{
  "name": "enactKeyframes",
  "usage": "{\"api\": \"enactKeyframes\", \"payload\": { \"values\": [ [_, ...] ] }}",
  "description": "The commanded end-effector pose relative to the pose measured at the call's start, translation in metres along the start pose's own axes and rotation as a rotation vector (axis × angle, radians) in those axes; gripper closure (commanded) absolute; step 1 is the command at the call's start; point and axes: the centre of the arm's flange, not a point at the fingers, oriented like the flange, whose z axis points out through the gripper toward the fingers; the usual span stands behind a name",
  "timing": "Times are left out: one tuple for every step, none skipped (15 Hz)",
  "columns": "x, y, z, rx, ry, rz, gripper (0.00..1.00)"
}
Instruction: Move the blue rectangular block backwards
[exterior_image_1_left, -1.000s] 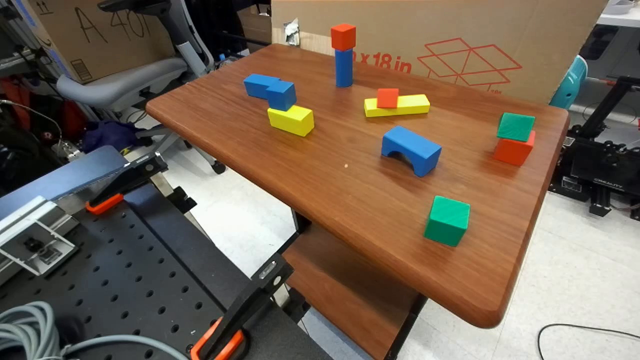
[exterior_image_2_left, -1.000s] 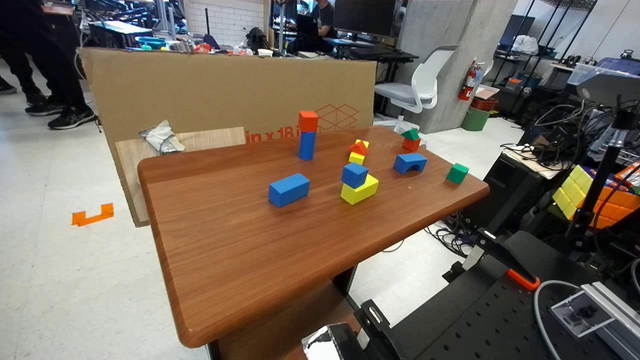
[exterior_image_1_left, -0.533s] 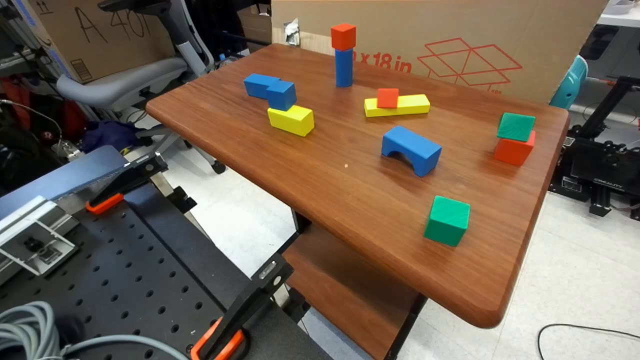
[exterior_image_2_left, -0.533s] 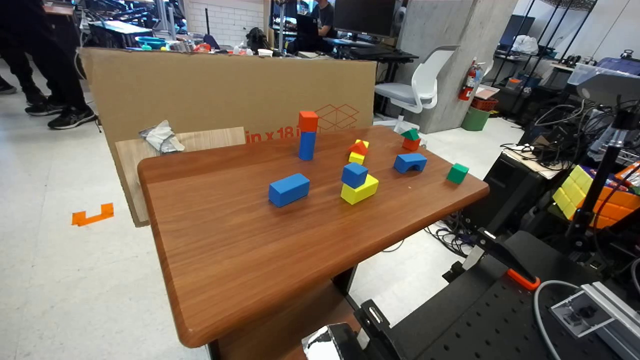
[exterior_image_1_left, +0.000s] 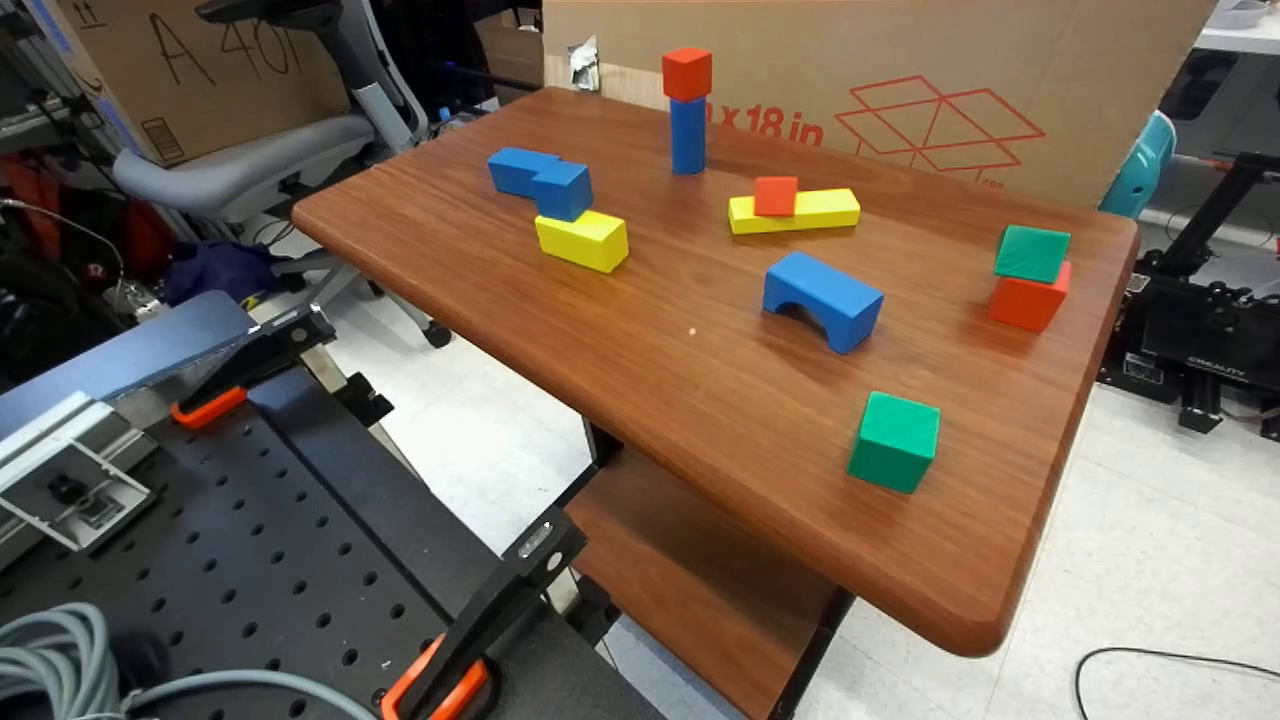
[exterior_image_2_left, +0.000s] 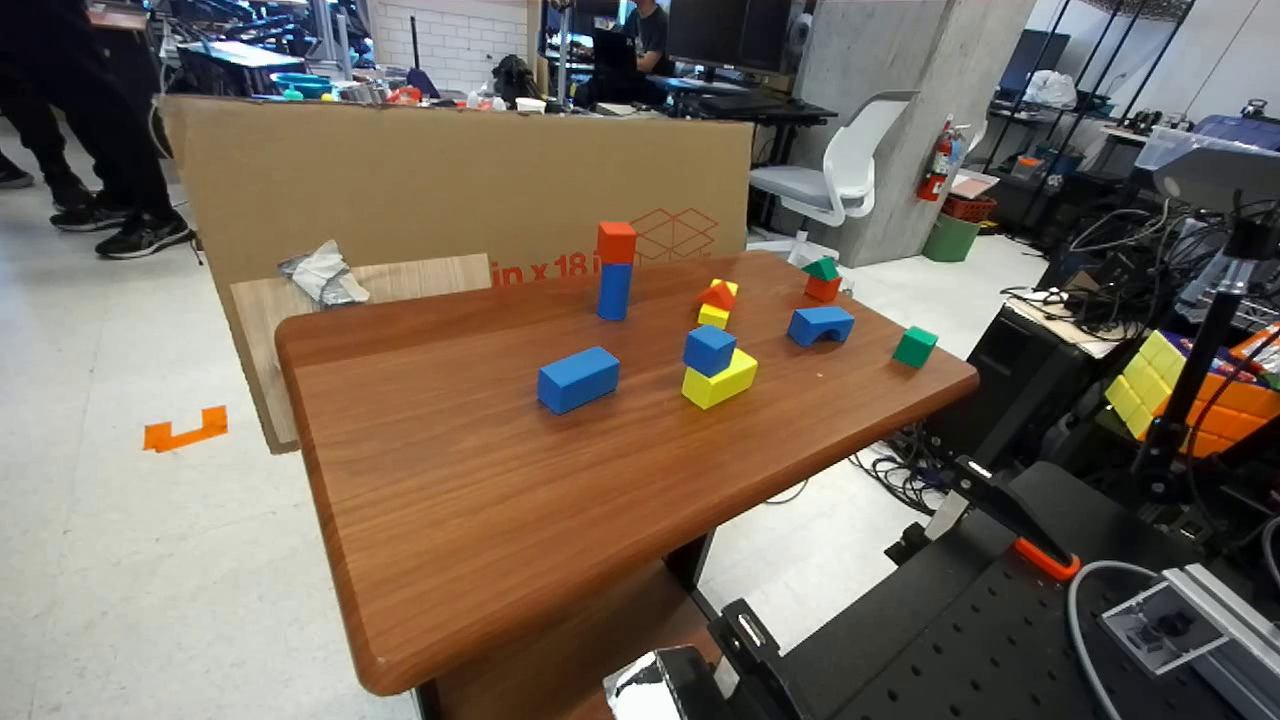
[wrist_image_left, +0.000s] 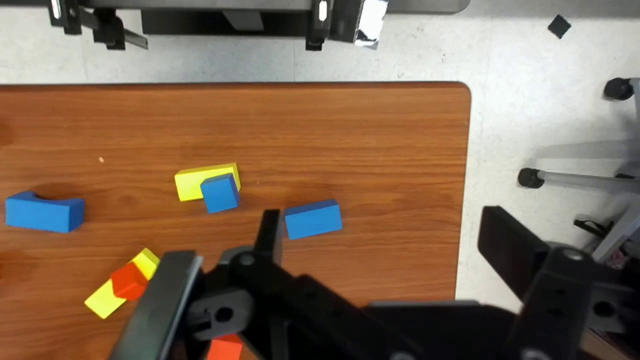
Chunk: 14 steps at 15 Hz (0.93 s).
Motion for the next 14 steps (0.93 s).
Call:
{"api": "enactKeyframes", "payload": {
  "values": [
    [0.02,0.021,0.038,-0.021,0.068,-0.096,0.0],
    [0.024,0.026,0.049,-0.022,0.074,-0.11,0.0],
    [0.028,0.029,0.058,-0.014,0.075,-0.127,0.0],
    [0.031,0.033,0.07,-0.01,0.066,-0.142,0.0],
    [0.034,0.035,0.08,-0.009,0.061,-0.154,0.0],
    [0.036,0.037,0.093,-0.017,0.049,-0.166,0.0],
    [0.039,0.039,0.104,-0.019,0.038,-0.176,0.0],
    [0.042,0.04,0.115,-0.024,0.024,-0.181,0.0],
    [0.044,0.041,0.124,-0.03,0.01,-0.185,0.0],
    [0.046,0.041,0.133,-0.037,0.002,-0.189,0.0],
    [0.048,0.04,0.141,-0.047,-0.006,-0.196,0.0],
    [0.049,0.039,0.148,-0.056,-0.016,-0.207,0.0],
    [0.05,0.039,0.154,-0.066,-0.015,-0.212,0.0],
    [0.051,0.039,0.162,-0.082,-0.017,-0.221,0.0]
  ]
}}
